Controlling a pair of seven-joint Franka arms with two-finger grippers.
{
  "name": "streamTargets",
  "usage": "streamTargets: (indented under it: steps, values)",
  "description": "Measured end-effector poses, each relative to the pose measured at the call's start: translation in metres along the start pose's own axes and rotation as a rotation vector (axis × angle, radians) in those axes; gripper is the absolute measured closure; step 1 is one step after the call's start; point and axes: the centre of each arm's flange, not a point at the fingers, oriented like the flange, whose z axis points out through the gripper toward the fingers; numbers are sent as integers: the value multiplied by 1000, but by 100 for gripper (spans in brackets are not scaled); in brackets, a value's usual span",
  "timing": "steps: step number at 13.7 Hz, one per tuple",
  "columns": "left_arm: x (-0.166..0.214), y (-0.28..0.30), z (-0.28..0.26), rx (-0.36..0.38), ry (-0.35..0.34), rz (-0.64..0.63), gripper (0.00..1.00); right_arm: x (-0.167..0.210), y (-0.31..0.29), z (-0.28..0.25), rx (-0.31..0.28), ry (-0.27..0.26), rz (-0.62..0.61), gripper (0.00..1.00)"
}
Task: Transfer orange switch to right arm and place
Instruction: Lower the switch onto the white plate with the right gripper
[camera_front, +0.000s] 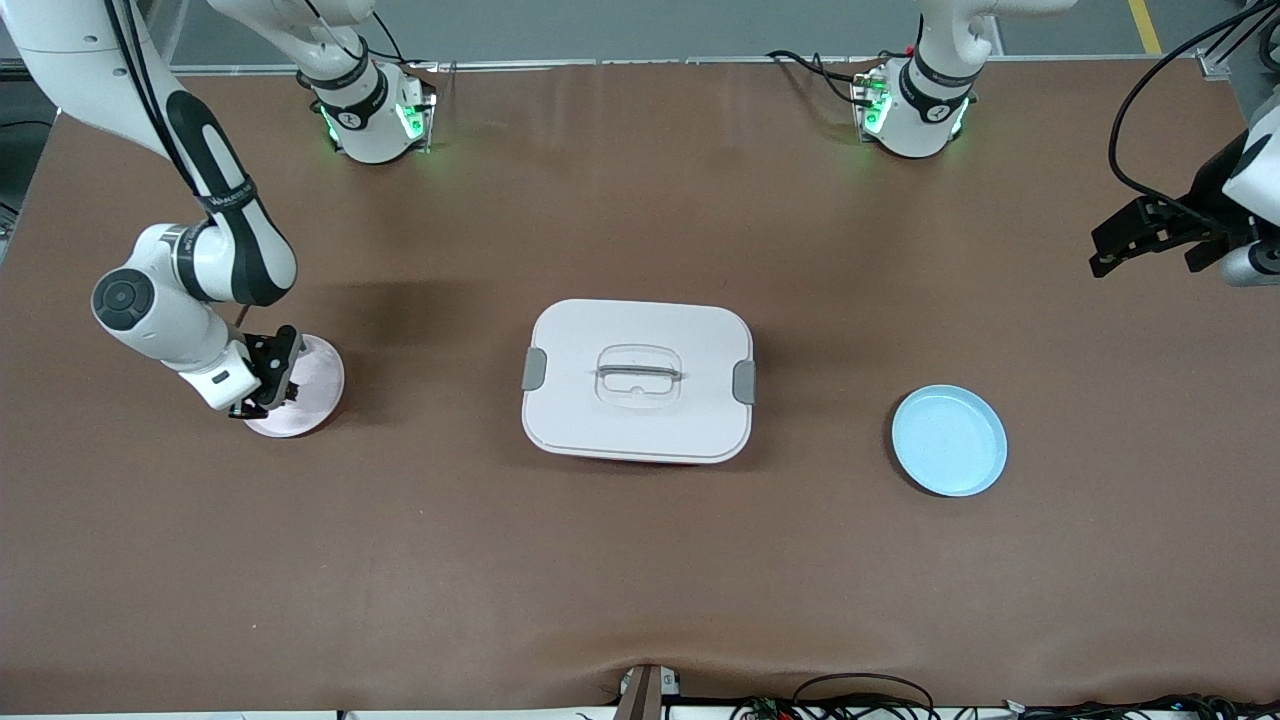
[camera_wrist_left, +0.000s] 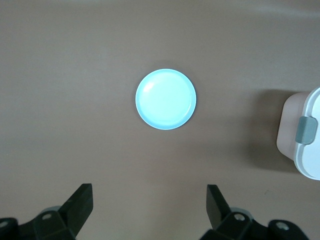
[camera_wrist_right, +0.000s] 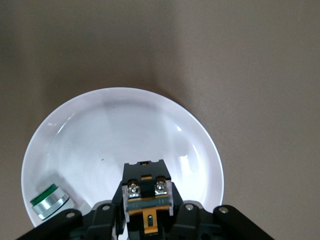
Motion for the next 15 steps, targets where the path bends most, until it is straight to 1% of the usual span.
streamTargets:
  steps: [8,15]
  values:
    - [-1,8,3,-1,-7,16,0,4,-12,32,40,2,-9,65]
    - [-1,8,5,0,-10,16,0,5,-13,34,41,3,-10,65]
